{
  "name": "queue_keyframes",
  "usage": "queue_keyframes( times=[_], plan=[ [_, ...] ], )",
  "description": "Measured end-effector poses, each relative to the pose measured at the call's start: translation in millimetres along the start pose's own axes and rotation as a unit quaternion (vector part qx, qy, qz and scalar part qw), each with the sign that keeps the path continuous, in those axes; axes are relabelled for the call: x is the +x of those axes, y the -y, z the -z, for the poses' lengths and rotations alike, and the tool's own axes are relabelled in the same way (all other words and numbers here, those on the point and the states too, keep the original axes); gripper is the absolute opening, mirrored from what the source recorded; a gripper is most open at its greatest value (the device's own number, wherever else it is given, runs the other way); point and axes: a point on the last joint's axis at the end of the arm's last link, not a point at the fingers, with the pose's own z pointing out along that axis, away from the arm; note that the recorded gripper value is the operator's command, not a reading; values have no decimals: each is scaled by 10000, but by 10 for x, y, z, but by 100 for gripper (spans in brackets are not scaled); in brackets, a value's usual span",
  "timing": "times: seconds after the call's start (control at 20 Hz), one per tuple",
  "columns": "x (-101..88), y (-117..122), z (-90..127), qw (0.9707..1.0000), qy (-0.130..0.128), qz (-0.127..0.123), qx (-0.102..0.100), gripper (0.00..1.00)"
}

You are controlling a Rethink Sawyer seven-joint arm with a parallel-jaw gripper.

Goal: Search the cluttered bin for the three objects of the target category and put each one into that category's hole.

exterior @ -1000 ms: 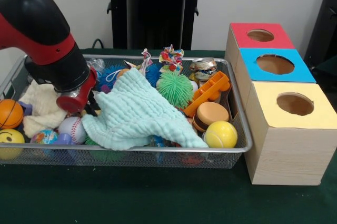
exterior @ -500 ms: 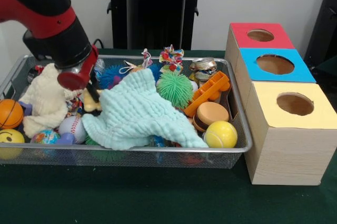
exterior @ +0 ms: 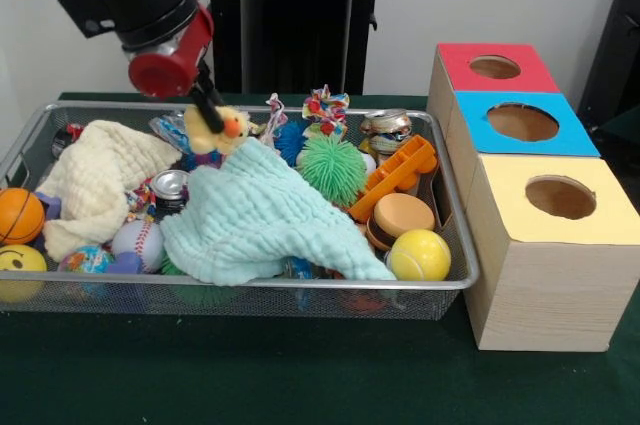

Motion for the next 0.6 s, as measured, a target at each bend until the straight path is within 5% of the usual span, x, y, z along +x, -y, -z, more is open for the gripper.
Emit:
queue_keyframes(
  times=[0.3,0.6],
  plan=[
    [-444,15,74,9996,58,152,237,0],
    [-1161,36,-24,9972,191,166,699,0]
  ],
)
